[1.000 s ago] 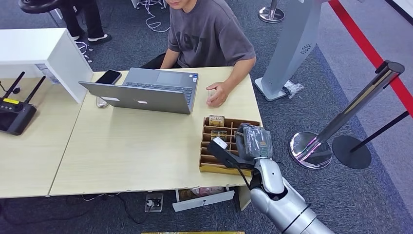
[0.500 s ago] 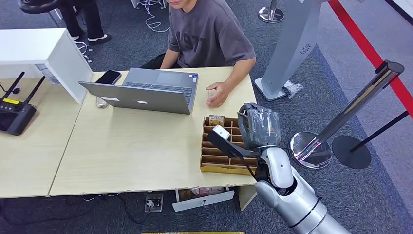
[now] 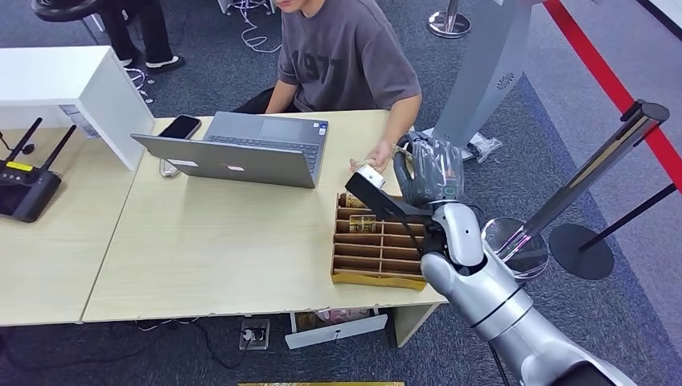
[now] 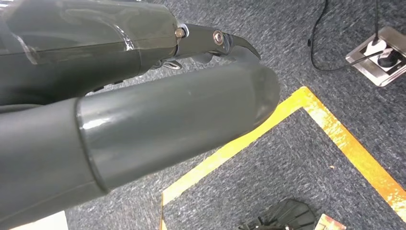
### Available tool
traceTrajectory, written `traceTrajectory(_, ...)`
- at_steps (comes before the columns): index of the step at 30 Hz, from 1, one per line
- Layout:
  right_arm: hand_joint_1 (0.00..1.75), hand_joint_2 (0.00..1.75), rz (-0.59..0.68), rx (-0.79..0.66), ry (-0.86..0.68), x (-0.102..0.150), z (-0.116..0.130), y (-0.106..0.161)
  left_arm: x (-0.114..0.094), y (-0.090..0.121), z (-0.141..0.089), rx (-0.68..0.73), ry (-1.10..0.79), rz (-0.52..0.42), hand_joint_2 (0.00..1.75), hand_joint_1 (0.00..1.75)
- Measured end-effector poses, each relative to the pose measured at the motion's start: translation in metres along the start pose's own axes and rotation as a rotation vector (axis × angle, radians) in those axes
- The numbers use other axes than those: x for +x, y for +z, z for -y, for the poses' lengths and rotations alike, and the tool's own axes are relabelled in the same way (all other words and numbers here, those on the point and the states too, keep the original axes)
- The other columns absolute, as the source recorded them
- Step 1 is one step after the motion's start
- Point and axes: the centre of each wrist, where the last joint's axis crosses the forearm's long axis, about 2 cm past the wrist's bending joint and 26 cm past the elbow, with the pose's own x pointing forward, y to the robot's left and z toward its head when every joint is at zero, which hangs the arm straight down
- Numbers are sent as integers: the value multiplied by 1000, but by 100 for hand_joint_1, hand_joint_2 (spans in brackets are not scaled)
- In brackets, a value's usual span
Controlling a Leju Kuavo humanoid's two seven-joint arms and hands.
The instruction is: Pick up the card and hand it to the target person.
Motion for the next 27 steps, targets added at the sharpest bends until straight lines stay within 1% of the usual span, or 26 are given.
traceTrajectory(5,146,175,-36,10,22,-18,-17,-12,3,-1,-2,2,-16,5,0,0)
traceTrajectory(11,146,175,-97,68,73,-35,-37,-18,6,-2,-3,2,-30,8,0,0)
traceTrajectory(18,146,175,-127,93,95,-42,-49,-17,7,-2,-3,0,-39,9,0,0)
traceTrajectory(20,140,175,-127,81,94,-42,-51,-16,7,-2,-3,0,-41,10,0,0)
traceTrajectory(21,135,175,-126,75,92,-42,-51,-16,7,-2,-3,0,-42,9,0,0)
traceTrajectory(22,126,175,-127,69,92,-42,-52,-15,7,-2,-3,1,-42,9,0,0)
traceTrajectory(23,105,175,-127,65,91,-42,-53,-15,7,-2,-3,1,-43,8,0,0)
traceTrajectory(25,45,175,-129,67,92,-42,-54,-14,7,-2,-3,1,-43,8,0,0)
traceTrajectory(26,19,175,-131,71,92,-41,-55,-14,7,-2,-3,1,-43,8,0,0)
traceTrajectory(27,5,175,-132,76,92,-41,-56,-13,7,-2,-3,1,-43,8,0,0)
